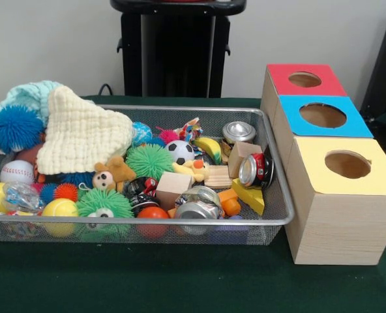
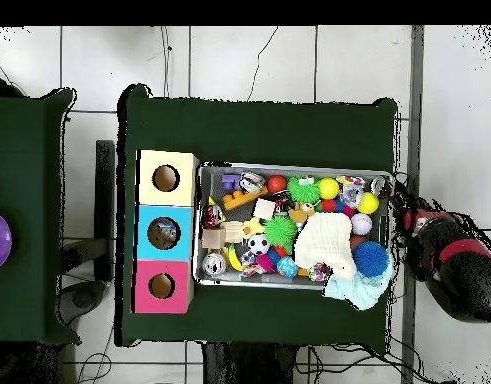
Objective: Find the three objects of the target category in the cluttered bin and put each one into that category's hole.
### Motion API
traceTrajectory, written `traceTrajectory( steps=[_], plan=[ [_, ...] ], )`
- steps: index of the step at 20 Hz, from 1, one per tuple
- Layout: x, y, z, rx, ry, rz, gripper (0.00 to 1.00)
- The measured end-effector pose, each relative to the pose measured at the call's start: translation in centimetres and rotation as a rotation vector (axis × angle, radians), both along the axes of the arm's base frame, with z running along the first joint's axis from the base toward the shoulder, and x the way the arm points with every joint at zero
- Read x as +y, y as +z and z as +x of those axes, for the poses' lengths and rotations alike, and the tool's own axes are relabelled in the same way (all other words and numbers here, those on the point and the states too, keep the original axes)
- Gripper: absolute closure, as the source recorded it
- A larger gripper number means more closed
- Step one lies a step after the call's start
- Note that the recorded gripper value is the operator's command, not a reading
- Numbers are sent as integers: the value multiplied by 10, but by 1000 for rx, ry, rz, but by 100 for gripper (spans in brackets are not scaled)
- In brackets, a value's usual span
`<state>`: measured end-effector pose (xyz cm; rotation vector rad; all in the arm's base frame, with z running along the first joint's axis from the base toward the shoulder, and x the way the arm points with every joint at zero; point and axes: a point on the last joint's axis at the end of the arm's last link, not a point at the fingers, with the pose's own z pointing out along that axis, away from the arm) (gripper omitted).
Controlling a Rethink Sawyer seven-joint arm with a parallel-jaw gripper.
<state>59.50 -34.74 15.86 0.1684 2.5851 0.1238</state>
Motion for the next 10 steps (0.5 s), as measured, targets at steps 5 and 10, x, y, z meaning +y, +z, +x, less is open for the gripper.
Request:
traceTrajectory(
  steps=[5,10],
  plan=[
    [23,1,9,-35,46,47,0],
    [47,-2,10,-43,99,61,0]
  ],
)
